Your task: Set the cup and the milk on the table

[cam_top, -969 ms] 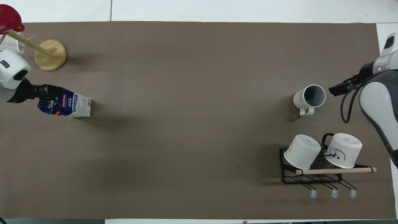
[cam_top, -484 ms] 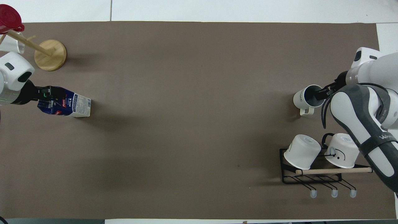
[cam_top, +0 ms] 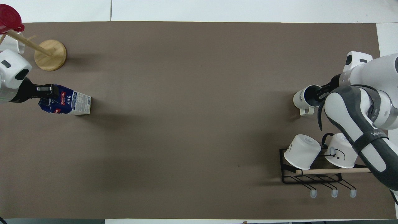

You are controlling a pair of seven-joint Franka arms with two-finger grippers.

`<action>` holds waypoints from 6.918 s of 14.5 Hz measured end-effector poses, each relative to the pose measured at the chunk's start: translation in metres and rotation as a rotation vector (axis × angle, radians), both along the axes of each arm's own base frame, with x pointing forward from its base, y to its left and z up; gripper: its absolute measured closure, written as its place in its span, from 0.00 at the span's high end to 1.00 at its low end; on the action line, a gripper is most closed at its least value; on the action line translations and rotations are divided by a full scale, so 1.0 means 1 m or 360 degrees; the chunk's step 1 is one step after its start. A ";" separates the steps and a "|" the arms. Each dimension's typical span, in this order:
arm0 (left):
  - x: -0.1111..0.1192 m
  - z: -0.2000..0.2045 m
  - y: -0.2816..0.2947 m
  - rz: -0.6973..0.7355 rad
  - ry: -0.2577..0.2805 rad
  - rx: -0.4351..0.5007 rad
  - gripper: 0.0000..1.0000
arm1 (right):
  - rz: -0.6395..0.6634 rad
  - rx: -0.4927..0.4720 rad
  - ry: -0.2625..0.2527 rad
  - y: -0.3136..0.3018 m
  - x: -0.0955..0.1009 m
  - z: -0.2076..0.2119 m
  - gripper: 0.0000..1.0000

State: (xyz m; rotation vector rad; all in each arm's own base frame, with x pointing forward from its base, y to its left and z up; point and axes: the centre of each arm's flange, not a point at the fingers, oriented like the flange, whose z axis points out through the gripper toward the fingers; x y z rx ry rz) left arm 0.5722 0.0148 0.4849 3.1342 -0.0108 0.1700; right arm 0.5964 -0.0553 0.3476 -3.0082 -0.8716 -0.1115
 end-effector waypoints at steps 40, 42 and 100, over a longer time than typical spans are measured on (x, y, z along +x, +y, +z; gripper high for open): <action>-0.050 0.001 -0.402 0.0269 0.0010 0.0031 0.41 | -0.0935 0.0073 -0.0098 0.165 -0.003 0.148 1.00; -0.057 -0.006 -0.431 0.0282 -0.0007 0.0003 0.41 | -0.1019 0.0048 -0.0055 0.122 -0.012 0.180 1.00; -0.021 0.138 -0.019 -0.0031 0.0275 -0.0027 1.00 | -0.0815 -0.0094 0.0185 0.048 -0.057 0.288 1.00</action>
